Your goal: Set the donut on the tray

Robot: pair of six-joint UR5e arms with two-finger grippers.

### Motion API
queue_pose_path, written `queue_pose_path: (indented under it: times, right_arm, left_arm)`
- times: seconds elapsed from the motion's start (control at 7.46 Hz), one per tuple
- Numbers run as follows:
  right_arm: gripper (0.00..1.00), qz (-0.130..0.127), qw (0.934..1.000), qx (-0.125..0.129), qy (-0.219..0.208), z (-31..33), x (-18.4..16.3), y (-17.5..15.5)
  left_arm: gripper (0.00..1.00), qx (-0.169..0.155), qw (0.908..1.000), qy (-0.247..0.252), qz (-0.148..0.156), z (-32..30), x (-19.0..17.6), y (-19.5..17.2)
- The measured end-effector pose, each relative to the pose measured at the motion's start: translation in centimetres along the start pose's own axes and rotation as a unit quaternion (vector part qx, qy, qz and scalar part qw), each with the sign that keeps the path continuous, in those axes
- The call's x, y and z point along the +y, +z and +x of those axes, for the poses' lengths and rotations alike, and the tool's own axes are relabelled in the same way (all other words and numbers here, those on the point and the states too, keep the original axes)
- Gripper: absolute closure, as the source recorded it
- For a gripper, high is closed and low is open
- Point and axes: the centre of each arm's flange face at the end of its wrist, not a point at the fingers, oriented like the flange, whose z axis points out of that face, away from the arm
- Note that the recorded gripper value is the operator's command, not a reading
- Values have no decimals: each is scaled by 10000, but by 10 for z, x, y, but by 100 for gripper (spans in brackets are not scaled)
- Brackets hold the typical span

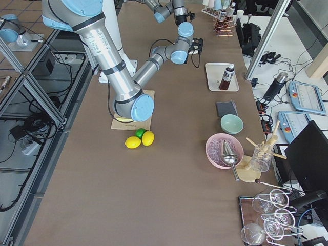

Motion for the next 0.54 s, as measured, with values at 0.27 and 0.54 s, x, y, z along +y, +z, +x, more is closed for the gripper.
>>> queue_pose_path:
  times: [0.27,0.54]
  right_arm:
    - [0,-72,9999,-41,85,-1,-8,-11]
    - [0,-149,9997,-43,208,13,-24,-31]
  left_arm:
    - [100,-86,10000,13,17,-9,9,9]
    - [100,-195,9998,0,43,-26,10,7]
